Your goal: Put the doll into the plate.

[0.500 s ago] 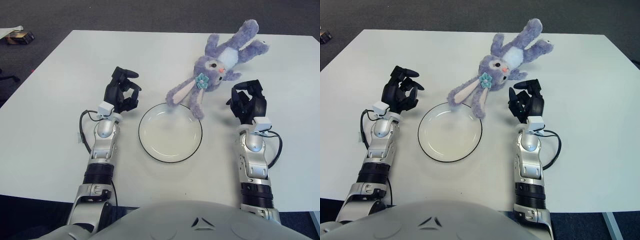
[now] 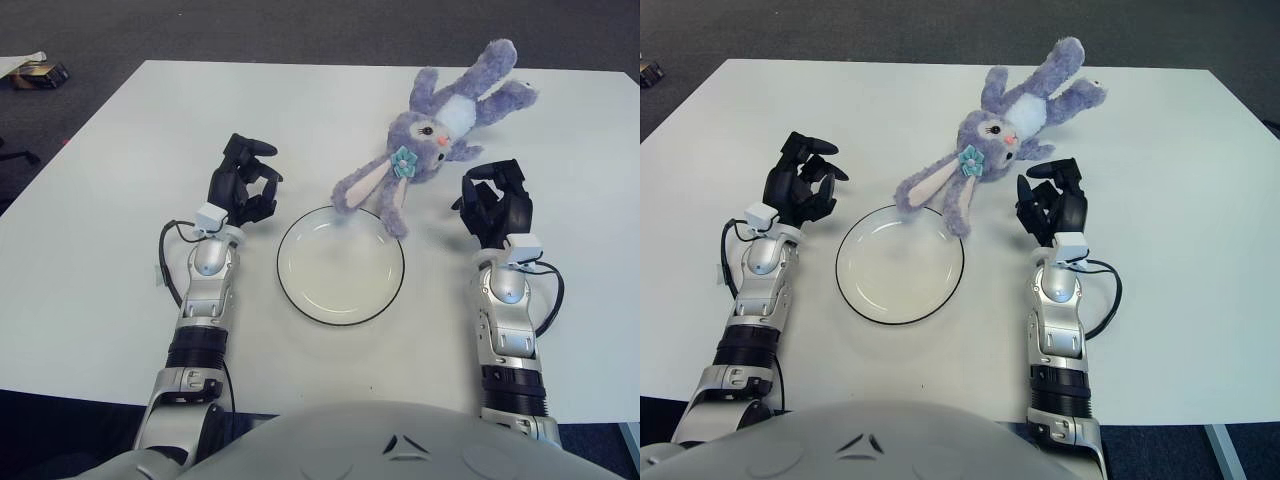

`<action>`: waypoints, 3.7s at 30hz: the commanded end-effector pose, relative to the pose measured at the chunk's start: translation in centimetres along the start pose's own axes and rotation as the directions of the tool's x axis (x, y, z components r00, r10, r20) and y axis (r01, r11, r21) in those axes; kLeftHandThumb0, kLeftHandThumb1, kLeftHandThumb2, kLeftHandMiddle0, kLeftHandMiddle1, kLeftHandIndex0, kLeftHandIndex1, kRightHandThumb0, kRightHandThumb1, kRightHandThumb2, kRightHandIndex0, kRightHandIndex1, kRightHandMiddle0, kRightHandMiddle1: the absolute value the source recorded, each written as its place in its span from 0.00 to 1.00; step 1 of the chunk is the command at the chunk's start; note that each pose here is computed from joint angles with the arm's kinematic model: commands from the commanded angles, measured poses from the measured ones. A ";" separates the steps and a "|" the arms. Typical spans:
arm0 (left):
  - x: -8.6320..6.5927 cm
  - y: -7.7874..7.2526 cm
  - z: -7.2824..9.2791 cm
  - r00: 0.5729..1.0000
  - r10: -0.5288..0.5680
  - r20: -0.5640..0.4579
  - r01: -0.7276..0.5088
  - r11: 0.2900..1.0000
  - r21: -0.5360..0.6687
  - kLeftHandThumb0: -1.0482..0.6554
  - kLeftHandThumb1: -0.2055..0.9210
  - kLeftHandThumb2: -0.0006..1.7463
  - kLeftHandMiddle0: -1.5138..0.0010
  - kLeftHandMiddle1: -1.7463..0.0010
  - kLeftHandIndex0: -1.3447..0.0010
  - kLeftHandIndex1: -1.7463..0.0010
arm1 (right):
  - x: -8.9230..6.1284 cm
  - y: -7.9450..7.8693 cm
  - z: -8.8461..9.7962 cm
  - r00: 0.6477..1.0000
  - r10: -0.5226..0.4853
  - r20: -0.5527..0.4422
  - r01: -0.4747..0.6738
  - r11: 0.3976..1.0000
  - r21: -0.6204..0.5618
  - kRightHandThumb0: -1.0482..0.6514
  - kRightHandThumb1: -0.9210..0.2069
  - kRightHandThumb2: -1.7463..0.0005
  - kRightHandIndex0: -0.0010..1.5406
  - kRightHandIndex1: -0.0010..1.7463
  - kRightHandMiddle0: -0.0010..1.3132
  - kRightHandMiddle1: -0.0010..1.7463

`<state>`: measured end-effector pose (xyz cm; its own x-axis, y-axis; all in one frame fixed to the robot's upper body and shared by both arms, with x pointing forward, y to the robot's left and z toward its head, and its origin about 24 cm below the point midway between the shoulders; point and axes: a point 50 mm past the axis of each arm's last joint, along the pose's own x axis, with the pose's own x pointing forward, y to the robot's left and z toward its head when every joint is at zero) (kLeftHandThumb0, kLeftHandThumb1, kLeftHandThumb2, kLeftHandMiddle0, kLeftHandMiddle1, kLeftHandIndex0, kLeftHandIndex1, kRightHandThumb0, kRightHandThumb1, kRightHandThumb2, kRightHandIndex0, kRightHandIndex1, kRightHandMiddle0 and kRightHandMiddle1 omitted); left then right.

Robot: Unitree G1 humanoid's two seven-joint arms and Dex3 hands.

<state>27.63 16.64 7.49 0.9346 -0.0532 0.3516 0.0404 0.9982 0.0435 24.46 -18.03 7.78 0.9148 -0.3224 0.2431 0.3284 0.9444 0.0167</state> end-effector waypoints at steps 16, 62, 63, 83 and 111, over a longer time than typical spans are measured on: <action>-2.3 -0.4 -2.3 0.991 0.006 -0.135 -0.008 1.000 -0.015 0.61 0.83 0.37 0.65 0.12 0.78 0.15 | -1.5 -0.7 -1.8 0.995 -0.007 -0.099 0.004 0.999 -0.033 0.41 0.00 0.77 0.49 1.00 0.24 0.94; 8.1 0.4 7.4 0.833 -0.498 -0.240 0.553 0.756 0.350 0.16 1.00 0.26 0.58 0.99 0.79 0.76 | -1.9 0.2 -1.3 0.988 0.012 -0.151 -0.022 0.998 -0.062 0.41 0.00 0.77 0.50 1.00 0.25 0.93; 8.3 0.3 7.6 0.828 -0.508 -0.239 0.561 0.745 0.361 0.16 1.00 0.26 0.58 0.99 0.79 0.76 | -1.9 0.2 -1.3 0.988 0.013 -0.151 -0.023 0.998 -0.062 0.41 0.00 0.77 0.50 1.00 0.25 0.93; 13.1 -2.7 11.0 0.618 -0.689 -0.379 0.783 0.494 0.378 0.21 1.00 0.34 0.52 0.98 0.74 0.74 | -1.8 0.3 -1.8 0.987 0.023 -0.159 -0.032 0.998 -0.057 0.41 0.00 0.77 0.49 1.00 0.25 0.93; 11.1 -7.2 11.3 0.484 -0.842 -0.237 0.572 0.099 0.815 0.10 1.00 0.29 0.50 0.99 0.80 0.76 | -1.6 0.7 -1.9 0.987 0.033 -0.157 -0.043 0.997 -0.061 0.41 0.00 0.78 0.48 1.00 0.26 0.92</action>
<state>34.09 7.94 23.06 0.5869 -0.7880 -0.1859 0.3999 0.0825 0.9128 24.26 -17.02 7.43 0.9439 -0.2880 0.1617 0.2972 0.9542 -0.0352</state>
